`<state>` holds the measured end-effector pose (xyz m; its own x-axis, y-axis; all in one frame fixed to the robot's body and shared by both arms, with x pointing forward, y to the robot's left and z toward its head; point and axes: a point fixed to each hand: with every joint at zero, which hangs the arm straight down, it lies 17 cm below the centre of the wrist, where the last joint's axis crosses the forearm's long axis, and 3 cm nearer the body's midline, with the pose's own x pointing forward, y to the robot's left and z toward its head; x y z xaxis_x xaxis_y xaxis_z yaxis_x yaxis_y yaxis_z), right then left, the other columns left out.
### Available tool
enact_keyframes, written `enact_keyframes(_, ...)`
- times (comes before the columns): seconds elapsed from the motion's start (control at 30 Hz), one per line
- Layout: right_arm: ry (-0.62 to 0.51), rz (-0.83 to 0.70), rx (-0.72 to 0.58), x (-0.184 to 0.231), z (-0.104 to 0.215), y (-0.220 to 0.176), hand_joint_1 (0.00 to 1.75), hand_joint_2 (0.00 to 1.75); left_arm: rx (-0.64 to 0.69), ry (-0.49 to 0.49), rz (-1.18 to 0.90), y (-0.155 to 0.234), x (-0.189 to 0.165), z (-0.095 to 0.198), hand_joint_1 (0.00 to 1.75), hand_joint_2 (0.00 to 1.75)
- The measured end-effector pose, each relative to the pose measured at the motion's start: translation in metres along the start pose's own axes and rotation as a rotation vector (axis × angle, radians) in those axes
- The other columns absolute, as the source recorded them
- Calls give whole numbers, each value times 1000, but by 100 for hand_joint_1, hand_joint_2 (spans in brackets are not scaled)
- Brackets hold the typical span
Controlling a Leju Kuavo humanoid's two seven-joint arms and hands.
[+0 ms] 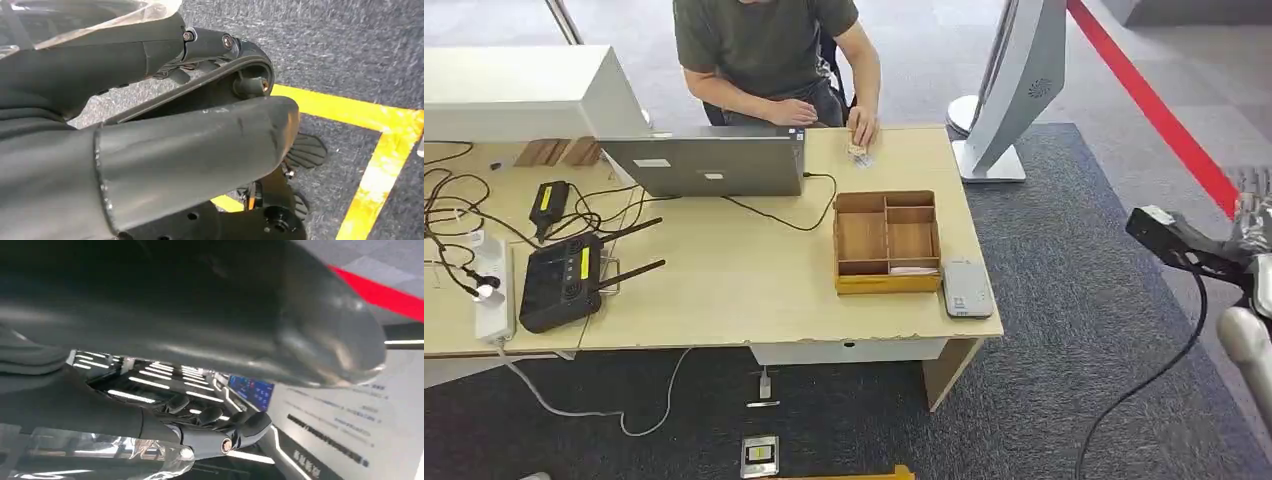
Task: Pass the card to the sensor for recognition and then transmit it.
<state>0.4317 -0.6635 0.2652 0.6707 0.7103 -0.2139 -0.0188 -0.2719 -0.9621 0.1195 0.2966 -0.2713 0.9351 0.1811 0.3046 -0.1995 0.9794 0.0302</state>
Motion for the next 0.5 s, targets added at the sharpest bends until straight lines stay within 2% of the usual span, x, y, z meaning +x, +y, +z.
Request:
enact_keyframes(0.23, 69, -8, -1, -52, 5, 0, 0, 0, -13, -4, -2, -2, 1, 0, 0, 0)
enact_keyframes(0.33, 79, -21, -4, -59, 4, -2, 0, 0, -15, -6, -2, -3, 2, 0, 0, 0)
enact_keyframes(0.5, 104, -75, 9, -78, 17, 30, 0, 0, -8, -8, 6, -2, 2, 0, 0, 0)
